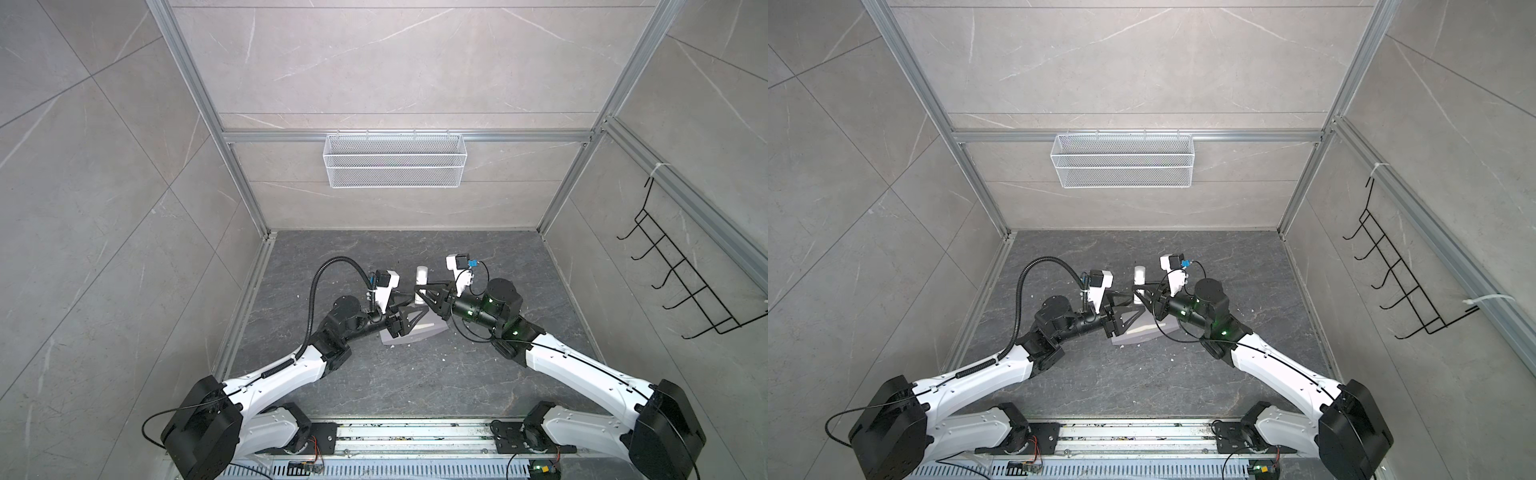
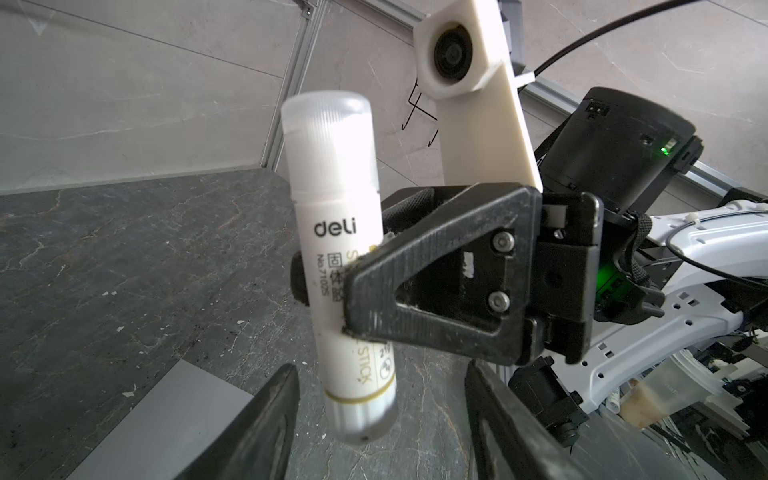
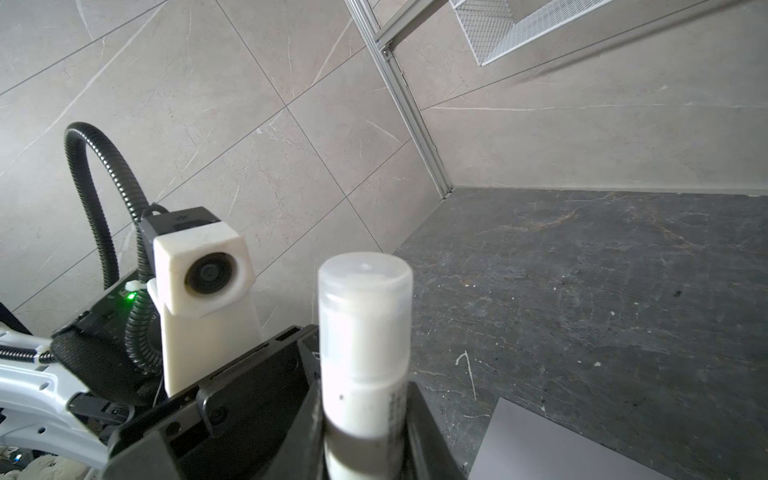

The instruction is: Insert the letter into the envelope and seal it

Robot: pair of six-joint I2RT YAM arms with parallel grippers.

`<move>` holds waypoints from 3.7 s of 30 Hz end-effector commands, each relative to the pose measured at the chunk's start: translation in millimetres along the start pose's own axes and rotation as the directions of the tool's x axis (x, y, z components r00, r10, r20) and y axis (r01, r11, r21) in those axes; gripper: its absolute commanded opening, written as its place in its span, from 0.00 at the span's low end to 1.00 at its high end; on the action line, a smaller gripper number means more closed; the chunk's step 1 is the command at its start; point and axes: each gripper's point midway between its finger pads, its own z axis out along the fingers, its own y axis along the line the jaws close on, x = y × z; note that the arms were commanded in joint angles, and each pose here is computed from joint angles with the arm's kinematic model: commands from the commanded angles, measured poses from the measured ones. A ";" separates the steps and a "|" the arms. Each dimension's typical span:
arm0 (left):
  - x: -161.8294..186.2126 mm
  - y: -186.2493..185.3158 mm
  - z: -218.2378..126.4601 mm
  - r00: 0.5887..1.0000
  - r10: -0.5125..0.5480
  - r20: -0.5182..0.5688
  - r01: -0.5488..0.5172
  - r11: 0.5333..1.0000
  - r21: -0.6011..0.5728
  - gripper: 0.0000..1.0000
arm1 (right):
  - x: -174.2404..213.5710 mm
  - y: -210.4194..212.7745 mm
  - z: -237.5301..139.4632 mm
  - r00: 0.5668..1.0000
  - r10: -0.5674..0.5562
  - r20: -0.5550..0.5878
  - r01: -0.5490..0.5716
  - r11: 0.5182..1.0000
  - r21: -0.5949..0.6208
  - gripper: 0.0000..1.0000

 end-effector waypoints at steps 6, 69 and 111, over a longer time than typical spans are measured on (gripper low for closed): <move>-14.4 0.9 -0.6 0.998 0.031 0.058 -0.031 0.999 -0.008 0.48 | -8.3 19.1 0.9 0.998 -0.047 0.045 0.049 0.998 -0.045 0.07; 27.5 8.0 -45.5 0.854 0.436 -0.285 -0.467 0.883 -0.049 0.00 | 28.7 25.4 -14.5 0.881 0.057 -0.469 0.015 0.989 0.148 0.69; 20.4 7.0 -32.7 0.898 0.370 -0.237 -0.392 0.919 -0.050 0.62 | 51.9 23.6 9.9 0.875 0.085 -0.477 -0.030 0.992 0.122 0.09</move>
